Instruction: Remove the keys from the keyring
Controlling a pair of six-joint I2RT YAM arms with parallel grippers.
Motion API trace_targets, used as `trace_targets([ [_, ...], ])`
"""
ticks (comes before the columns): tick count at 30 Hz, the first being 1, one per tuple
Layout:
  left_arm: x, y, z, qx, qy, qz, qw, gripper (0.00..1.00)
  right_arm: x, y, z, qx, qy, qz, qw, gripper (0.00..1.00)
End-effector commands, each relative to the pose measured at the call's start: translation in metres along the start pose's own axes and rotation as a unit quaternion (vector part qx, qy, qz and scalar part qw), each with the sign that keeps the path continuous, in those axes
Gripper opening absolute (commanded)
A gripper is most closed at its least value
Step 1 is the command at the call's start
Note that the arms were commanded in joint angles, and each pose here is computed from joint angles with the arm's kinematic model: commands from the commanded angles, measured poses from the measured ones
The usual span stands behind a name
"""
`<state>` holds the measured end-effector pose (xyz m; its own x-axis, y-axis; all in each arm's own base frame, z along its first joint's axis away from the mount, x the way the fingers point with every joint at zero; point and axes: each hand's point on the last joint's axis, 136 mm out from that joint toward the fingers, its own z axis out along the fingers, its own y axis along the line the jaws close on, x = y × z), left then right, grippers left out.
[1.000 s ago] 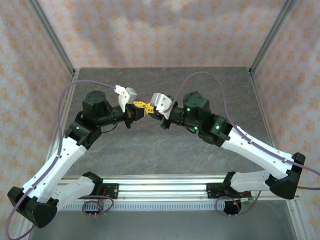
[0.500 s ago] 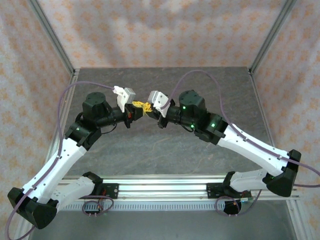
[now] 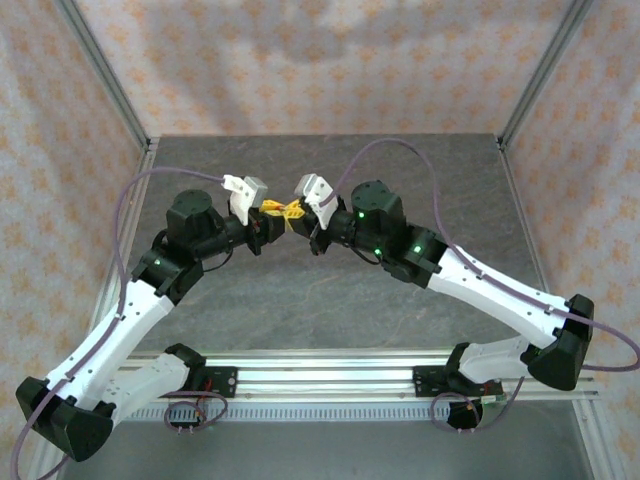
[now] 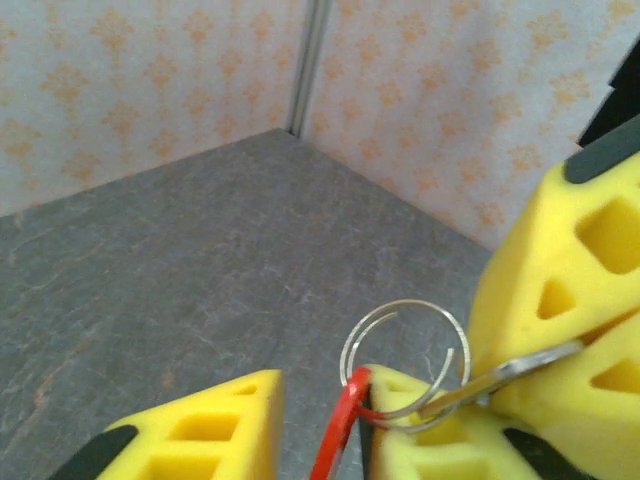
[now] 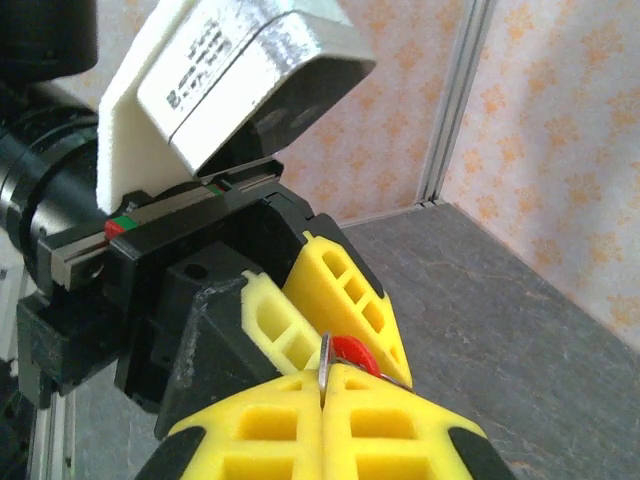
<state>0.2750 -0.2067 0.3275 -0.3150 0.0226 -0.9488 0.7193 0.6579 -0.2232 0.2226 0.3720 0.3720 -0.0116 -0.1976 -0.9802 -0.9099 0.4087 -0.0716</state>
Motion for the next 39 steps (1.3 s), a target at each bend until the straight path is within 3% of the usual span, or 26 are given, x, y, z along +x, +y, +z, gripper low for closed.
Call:
trace_targets([
  [1, -0.030, -0.021, 0.004, 0.034, -0.067, 0.040, 0.996, 0.37, -0.013, 0.051, 0.006, -0.112, -0.041, 0.047, 0.992, 0.00],
  [11, -0.020, -0.014, -0.012, 0.001, -0.079, 0.041, 0.996, 0.58, -0.023, 0.001, -0.002, -0.018, -0.071, 0.096, 0.993, 0.00],
  [24, -0.009, 0.001, -0.033, -0.063, -0.086, 0.040, 0.994, 0.63, -0.020, -0.036, -0.015, 0.034, -0.071, 0.145, 0.986, 0.00],
  [35, -0.032, 0.027, -0.037, -0.097, -0.130, -0.037, 0.986, 0.69, -0.030, -0.083, -0.034, -0.011, -0.154, 0.322, 0.934, 0.00],
  [39, -0.040, 0.032, -0.027, -0.064, -0.124, -0.065, 0.988, 0.61, -0.026, -0.094, -0.031, -0.033, -0.157, 0.369, 0.915, 0.00],
])
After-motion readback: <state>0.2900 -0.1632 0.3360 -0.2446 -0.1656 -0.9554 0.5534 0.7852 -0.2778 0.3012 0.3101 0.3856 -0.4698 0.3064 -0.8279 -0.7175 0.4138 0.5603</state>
